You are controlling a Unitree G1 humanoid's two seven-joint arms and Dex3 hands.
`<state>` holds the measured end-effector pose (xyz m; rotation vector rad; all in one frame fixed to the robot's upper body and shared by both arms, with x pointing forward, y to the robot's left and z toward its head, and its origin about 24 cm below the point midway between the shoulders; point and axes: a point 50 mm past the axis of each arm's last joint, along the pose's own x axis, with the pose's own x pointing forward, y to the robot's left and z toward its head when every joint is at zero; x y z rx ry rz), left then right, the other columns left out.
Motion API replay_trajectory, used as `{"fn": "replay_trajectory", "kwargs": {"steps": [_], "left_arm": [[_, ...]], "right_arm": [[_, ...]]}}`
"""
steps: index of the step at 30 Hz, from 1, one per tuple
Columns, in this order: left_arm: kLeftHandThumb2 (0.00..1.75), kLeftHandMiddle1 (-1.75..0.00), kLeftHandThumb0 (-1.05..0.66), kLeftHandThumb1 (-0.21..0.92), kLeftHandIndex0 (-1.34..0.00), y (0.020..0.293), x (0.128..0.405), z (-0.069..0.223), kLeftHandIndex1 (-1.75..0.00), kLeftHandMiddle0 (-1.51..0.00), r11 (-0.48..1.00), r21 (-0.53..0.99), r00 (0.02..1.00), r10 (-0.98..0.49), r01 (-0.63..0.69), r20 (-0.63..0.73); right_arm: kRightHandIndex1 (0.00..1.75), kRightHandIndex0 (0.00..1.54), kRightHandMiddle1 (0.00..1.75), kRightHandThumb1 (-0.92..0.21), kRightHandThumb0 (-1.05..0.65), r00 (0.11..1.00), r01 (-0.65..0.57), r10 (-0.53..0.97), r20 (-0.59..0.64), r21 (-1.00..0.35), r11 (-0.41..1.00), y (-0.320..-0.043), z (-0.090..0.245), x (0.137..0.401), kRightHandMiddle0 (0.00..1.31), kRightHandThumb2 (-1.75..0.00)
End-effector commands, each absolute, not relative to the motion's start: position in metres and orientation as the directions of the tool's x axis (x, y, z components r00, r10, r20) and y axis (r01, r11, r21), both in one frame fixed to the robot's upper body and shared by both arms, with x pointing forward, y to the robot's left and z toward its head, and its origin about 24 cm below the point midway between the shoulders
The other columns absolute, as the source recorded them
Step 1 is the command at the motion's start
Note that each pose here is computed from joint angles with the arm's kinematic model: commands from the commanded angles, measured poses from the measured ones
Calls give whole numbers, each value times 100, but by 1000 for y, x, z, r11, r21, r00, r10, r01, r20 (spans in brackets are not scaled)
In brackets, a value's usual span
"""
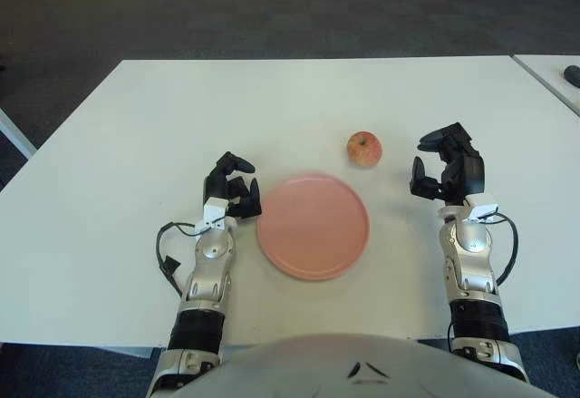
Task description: Put the apple into the plate.
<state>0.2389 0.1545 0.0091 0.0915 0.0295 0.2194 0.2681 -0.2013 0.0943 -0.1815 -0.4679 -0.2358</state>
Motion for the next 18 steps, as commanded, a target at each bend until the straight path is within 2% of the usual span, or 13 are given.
{"fn": "replay_trajectory", "kwargs": {"steps": [1,6,12,15,18], "left_arm": [[152,-175,-54,15,-74,154,242,10,-175,-122,971,97,975,220,-218,-8],[152,-175,-54,15,-74,154,243,10,-175,-122,970,102,975,221,-219,-7],[152,-175,-54,15,-75,154,244,10,-175,-122,970,115,976,216,-214,-2],[152,-175,-54,15,-75,153,245,10,-175,-122,971,117,977,212,-210,-1],[153,-175,-54,15,-75,153,245,10,-175,-122,972,112,978,208,-207,0]], "right_arm": [[66,5,84,-70,-55,758,260,-91,646,-171,950,-189,145,289,2,-64],[46,4,67,-73,-60,759,262,-41,650,-248,933,-186,153,298,0,-56],[22,6,45,-89,-79,777,236,95,622,-428,872,-154,169,321,0,-27],[17,3,36,-91,-84,805,177,169,569,-502,847,-144,170,330,0,-22],[5,1,13,-92,-92,826,119,227,516,-553,825,-140,170,336,0,-20]]}}
